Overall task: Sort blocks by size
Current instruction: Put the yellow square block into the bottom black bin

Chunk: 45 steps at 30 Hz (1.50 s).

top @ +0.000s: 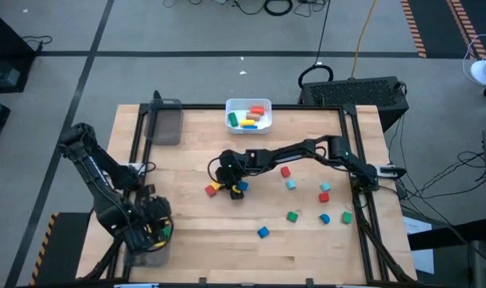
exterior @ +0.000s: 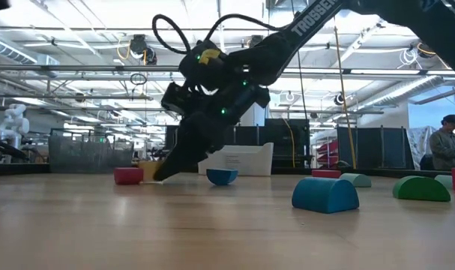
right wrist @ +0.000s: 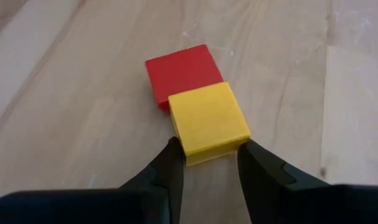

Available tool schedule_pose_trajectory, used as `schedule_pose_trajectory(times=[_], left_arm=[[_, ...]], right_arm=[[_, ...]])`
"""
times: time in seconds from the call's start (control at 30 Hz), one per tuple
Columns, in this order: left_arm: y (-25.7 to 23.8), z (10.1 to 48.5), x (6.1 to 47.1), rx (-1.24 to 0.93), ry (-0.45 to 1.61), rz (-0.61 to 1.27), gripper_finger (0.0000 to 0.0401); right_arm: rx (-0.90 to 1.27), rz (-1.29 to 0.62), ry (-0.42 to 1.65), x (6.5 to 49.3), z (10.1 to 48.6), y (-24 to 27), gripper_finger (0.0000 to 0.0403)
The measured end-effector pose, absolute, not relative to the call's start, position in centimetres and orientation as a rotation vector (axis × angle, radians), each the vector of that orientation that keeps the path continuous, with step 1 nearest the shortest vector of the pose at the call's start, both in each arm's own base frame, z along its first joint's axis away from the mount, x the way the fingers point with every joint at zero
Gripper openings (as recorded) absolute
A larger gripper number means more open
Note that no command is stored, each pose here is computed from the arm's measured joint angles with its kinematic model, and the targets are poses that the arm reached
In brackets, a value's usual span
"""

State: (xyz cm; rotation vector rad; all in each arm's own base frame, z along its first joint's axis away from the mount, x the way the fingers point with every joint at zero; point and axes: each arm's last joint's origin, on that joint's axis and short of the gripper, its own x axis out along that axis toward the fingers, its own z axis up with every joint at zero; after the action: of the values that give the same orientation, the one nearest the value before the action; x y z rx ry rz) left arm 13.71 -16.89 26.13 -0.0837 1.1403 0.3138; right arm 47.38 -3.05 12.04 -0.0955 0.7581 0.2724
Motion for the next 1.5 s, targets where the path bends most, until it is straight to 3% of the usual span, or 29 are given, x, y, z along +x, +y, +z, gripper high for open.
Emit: schedule_pose_trajectory(times=[0.53, 1.13, 1.27, 1.5], left_arm=[[-16.2, 26.8, 17.0, 0.348, 0.780, 0.291, 0.0185], [-13.9, 26.3, 19.5, 0.433, 0.863, 0.361, 0.0189], [-14.4, 25.2, 20.3, 0.540, 0.914, 0.316, 0.0221], [-14.6, 23.2, 21.7, 0.666, 1.004, 0.287, 0.0318]], right_arm=[[-0.022, 0.434, 0.516, 47.2, 19.1, -1.1, 0.0116], [-0.006, 0.458, 0.474, 47.4, 19.5, -0.8, 0.0117], [0.002, 0.459, 0.470, 47.4, 19.5, -0.8, 0.0117], [0.021, 0.479, 0.465, 47.4, 19.6, -0.8, 0.0118]])
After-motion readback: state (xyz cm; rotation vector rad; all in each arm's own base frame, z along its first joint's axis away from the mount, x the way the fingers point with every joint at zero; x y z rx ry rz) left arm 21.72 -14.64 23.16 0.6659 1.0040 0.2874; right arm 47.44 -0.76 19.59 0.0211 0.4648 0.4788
